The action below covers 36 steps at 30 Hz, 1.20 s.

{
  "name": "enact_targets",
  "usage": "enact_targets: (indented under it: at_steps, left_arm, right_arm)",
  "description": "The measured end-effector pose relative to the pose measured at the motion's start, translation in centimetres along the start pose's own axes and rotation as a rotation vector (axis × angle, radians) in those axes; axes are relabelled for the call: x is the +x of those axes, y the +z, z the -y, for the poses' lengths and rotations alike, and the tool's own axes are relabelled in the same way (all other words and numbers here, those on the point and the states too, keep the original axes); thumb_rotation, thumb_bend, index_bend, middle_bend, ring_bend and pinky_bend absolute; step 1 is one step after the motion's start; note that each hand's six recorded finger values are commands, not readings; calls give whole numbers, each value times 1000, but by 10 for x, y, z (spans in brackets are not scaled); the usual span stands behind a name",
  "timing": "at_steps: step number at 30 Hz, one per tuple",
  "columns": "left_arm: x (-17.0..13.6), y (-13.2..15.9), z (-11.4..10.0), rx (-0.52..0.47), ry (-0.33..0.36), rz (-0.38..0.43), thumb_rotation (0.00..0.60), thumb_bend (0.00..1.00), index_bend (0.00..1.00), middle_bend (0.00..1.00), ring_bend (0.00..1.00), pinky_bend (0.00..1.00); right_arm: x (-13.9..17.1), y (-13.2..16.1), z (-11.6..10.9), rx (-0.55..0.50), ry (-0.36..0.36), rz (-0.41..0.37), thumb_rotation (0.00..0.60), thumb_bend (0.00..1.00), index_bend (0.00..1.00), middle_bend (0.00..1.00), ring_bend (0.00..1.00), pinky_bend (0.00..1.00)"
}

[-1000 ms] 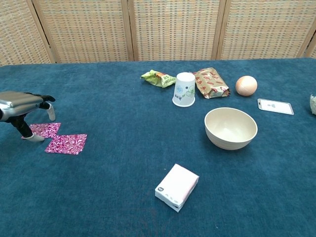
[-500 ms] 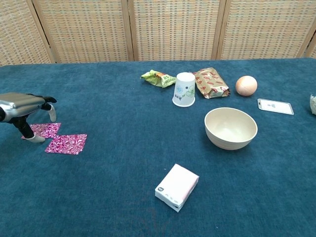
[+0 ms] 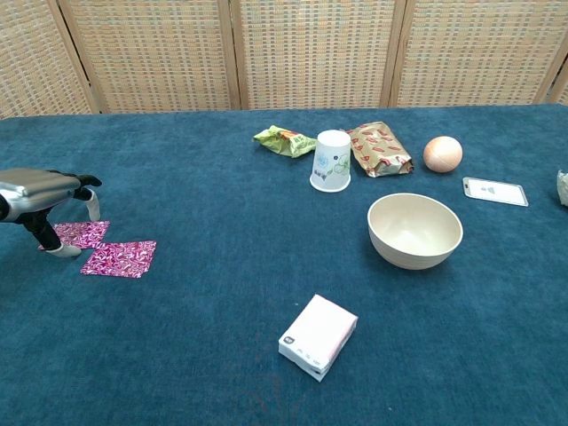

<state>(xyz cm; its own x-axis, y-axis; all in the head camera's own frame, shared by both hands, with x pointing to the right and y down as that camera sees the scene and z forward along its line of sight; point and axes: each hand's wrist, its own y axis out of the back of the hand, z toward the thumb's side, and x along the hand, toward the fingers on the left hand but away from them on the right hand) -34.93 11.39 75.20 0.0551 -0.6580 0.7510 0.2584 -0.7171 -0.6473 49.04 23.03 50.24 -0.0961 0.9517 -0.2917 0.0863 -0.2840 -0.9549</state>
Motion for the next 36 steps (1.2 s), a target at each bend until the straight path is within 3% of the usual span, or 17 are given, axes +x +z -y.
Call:
enact_targets:
  at_steps: [36]
  left_arm:
    - [-3,0,-2,-43,-1,7,521,321,426,0,0,0]
  right_arm:
    - [-1,1,-1,4,-5,-1,600,337,158,126,0,0]
